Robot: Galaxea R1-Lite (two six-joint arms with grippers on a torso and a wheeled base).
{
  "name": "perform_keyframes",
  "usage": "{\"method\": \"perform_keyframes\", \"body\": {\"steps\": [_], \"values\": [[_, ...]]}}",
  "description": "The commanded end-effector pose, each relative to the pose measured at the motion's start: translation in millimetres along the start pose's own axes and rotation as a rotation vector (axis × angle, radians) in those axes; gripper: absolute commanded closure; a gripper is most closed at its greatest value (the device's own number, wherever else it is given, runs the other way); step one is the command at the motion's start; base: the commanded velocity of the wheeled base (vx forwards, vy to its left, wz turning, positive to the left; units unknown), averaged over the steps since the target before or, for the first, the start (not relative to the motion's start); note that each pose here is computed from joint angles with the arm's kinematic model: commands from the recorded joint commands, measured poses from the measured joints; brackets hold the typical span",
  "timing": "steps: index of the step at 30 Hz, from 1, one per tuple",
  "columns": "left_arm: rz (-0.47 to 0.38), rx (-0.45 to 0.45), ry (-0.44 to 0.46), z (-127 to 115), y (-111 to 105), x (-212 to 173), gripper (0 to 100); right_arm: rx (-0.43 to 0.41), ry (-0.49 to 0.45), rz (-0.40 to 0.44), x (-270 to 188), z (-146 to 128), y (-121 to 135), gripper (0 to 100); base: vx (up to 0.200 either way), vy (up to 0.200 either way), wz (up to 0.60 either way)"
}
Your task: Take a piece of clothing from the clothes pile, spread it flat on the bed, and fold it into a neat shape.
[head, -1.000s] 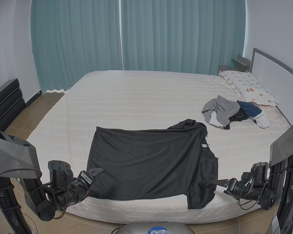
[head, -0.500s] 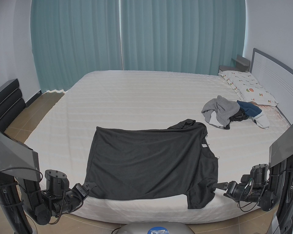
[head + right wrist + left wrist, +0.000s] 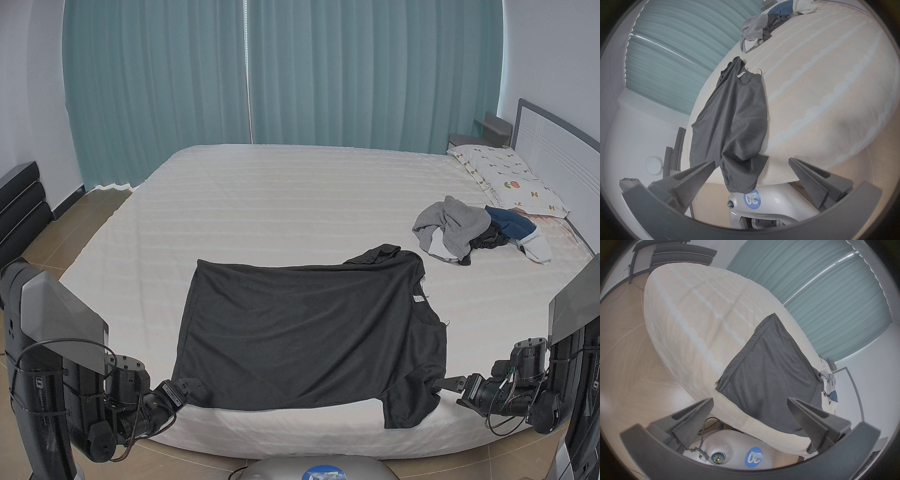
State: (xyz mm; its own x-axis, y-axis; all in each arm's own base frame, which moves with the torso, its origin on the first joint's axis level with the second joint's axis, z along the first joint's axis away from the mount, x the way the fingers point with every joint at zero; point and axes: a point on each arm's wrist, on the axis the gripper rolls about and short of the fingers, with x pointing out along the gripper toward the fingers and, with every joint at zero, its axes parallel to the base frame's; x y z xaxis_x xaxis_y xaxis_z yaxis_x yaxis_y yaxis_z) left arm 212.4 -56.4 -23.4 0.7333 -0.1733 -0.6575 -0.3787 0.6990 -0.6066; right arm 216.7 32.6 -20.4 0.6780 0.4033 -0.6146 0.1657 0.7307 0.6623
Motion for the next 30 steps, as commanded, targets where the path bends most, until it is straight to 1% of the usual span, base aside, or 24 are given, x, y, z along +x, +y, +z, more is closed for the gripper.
{"method": "perform_keyframes", "body": {"steps": [1, 3, 13, 20, 21, 30], "values": [[0.072, 0.039, 0.022, -7, 13, 11, 0, -0.001, -0.001, 0.002, 0, -1, 0, 0, 0.000, 0.000, 0.00], [0.074, 0.040, 0.009, -5, 14, 14, 0, -0.001, -0.001, 0.002, 0, -1, 0, 0, 0.000, 0.000, 0.00], [0.016, 0.019, -0.046, 5, 4, 26, 0, -0.002, -0.004, 0.005, 1, 0, 0, 0, 0.000, 0.000, 0.00], [0.012, 0.007, -0.071, 11, 5, 35, 0, -0.007, -0.002, 0.009, 1, 0, 1, 0, 0.000, 0.000, 0.00], [0.013, 0.005, -0.072, 12, 5, 35, 100, -0.008, -0.001, 0.010, 2, 0, 1, 0, 0.000, 0.000, 0.00], [0.046, -0.023, -0.089, 18, 13, 27, 100, -0.019, 0.001, 0.016, 2, -2, 4, 0, 0.000, 0.000, 0.00]]}}
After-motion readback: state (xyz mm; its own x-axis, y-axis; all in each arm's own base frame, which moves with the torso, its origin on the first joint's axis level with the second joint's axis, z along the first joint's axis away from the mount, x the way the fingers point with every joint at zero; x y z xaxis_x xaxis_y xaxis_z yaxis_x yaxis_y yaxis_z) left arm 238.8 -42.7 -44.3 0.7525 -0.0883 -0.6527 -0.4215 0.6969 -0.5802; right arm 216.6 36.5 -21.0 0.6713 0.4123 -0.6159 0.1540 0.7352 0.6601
